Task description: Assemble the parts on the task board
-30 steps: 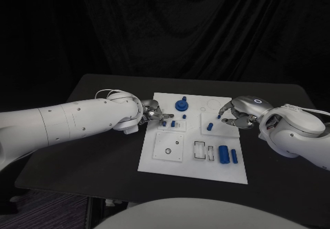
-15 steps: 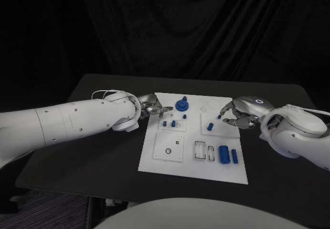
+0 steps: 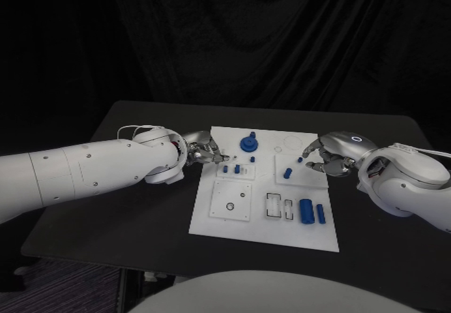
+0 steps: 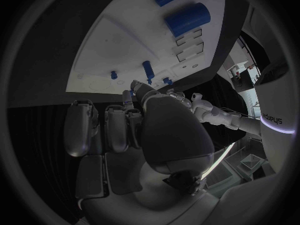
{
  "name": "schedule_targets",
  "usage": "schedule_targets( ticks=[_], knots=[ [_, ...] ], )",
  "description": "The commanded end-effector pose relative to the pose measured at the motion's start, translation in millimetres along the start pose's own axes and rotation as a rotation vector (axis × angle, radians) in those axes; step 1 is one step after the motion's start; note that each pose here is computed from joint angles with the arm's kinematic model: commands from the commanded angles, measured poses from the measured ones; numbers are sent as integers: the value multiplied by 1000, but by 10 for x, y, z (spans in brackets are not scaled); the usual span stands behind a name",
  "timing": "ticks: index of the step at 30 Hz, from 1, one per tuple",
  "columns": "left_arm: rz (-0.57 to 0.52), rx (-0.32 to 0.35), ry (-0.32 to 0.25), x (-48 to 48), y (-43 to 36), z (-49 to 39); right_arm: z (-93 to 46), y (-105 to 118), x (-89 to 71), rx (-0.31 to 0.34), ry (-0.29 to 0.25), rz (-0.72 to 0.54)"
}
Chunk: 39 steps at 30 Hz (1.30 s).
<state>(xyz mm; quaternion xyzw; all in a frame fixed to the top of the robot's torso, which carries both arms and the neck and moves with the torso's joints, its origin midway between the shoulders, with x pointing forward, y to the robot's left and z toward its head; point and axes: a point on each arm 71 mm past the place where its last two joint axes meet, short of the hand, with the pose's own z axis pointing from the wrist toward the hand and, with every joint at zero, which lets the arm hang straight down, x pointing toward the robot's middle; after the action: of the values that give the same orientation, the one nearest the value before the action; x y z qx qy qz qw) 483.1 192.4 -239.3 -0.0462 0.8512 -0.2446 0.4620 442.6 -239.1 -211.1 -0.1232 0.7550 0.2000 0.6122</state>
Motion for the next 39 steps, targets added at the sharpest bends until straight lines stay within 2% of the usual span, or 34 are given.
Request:
schedule_targets(
  ticks=[1, 5, 15, 30, 39],
  knots=[
    [61, -82, 108, 40, 6, -21, -6, -1, 6, 10, -4, 0],
    [78, -100, 136, 49, -24, -23, -11, -1, 4, 10, -5, 1],
    [91, -115, 149, 61, -72, 17, -18, 2, 0, 8, -9, 3],
    [74, -66, 107, 45, -131, 58, -11, 3, 2, 8, -8, 2],
    [76, -56, 115, 81, -160, 96, -6, 8, 5, 7, -5, 1]
  ],
)
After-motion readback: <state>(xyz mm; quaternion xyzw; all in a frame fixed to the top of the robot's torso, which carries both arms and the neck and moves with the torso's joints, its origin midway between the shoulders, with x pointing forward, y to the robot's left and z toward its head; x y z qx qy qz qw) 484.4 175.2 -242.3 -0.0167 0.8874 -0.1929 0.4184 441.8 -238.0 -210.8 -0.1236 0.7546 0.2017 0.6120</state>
